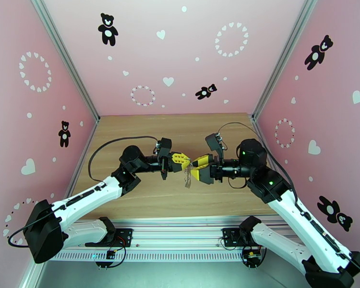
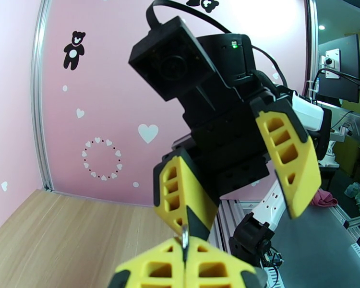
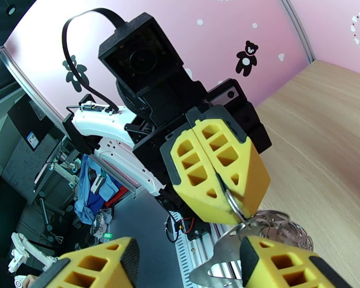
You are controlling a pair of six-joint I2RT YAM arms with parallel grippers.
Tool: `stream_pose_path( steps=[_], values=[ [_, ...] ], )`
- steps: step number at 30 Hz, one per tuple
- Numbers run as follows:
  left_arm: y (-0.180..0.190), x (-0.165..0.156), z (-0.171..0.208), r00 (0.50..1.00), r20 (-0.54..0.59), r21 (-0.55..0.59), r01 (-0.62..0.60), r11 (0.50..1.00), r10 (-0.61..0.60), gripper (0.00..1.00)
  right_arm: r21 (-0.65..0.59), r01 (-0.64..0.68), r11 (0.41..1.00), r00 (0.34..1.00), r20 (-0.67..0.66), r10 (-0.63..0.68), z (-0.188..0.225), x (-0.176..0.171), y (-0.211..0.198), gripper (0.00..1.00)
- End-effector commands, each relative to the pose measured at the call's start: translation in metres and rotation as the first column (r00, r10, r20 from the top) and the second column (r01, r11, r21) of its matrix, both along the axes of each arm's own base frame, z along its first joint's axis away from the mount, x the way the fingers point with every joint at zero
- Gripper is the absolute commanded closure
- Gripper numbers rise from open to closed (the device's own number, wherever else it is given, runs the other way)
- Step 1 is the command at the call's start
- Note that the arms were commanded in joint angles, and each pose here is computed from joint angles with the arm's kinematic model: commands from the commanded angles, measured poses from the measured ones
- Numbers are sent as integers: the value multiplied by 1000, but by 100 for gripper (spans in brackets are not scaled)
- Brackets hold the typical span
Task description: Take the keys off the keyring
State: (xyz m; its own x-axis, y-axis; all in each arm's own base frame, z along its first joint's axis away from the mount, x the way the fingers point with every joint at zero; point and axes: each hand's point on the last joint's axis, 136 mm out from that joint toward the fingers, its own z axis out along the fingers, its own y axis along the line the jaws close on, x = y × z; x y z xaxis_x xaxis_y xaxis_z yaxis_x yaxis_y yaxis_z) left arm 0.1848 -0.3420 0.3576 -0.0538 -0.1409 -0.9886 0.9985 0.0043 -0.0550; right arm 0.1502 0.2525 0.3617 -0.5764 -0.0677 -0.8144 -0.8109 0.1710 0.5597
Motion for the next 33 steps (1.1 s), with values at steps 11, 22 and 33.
stream_pose_path(
  steps=[11,22,33],
  values=[
    [4,-5,26,998,65,-56,22,998,-18,100,-12,32,999,998,49,-31,6,17,0,19],
    [-1,3,21,998,63,-43,0,999,3,100,18,-7,1000,1000,26,6,11,7,4,17],
    [0,5,21,997,77,-30,-24,999,27,100,19,-25,999,1000,-2,25,7,-1,2,20]
  ],
)
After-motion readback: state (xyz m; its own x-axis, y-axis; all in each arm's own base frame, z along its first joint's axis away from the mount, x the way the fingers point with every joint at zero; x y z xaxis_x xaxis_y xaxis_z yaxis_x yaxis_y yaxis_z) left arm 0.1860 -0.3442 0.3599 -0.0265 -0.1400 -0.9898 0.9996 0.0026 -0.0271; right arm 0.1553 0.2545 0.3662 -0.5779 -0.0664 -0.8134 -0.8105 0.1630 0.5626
